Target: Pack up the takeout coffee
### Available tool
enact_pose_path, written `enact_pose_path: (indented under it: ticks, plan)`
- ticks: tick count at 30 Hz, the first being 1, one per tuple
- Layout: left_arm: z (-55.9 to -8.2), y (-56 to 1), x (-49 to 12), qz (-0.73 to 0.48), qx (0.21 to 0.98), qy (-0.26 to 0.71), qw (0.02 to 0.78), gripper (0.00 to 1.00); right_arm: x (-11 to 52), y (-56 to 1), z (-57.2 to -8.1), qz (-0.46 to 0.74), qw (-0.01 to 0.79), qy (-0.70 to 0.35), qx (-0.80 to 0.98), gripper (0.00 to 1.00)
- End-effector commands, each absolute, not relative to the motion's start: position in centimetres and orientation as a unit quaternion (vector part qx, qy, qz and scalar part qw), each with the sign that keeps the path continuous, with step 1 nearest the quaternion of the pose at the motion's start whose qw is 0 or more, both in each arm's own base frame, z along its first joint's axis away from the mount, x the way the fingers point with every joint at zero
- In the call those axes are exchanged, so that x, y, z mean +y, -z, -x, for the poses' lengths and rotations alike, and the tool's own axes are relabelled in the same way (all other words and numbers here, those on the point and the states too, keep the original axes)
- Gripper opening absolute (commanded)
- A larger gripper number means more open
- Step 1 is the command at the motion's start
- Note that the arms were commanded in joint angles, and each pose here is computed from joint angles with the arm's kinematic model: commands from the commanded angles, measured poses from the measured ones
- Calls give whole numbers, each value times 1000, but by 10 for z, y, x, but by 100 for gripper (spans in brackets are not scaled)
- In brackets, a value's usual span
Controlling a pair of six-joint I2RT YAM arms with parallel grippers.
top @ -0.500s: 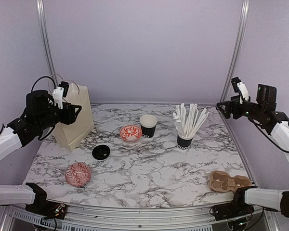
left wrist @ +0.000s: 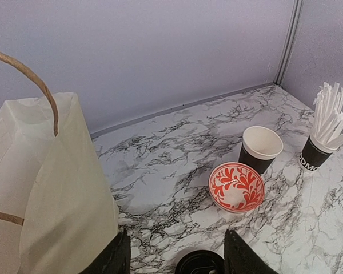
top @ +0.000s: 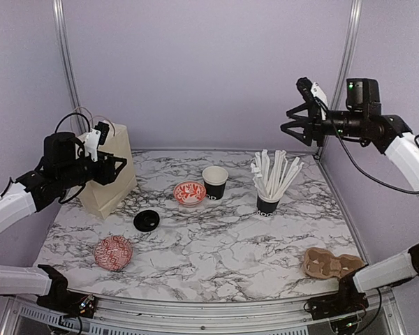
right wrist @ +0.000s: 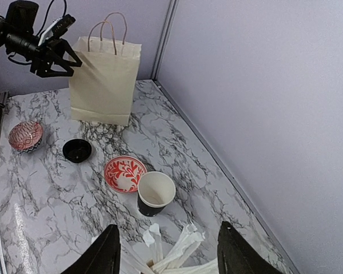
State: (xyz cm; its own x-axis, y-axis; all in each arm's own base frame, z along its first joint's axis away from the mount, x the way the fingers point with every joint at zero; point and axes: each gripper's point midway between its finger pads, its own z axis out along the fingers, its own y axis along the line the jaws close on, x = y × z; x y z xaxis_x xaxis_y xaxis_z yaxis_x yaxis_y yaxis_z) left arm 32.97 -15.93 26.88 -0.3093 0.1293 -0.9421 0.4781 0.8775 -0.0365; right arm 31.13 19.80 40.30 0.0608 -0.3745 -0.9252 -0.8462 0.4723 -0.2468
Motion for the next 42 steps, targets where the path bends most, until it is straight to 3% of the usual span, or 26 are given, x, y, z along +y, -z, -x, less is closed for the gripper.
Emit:
enact_pose_path:
  ticks: [1,10,15,27,35,42]
  plan:
    - [-330,-268,-169,-211,784,161,561,56,250,-383,-310,537,513,-197,640,54]
    - [-331,-263,-174,-219,785,150,559,57,364,-337,-297,617,461,-142,622,47]
    - [-331,-267,-172,-213,784,149,564,58,401,-282,-315,622,400,-86,667,45]
    - [-330,-268,-176,-207,785,166,560,60,402,-204,-391,577,368,58,727,44]
    - [-329,-270,-176,-207,784,165,562,61,388,-169,-427,550,339,55,761,37]
    - [-329,-269,-176,-207,784,164,562,61,383,-144,-429,553,308,42,773,30]
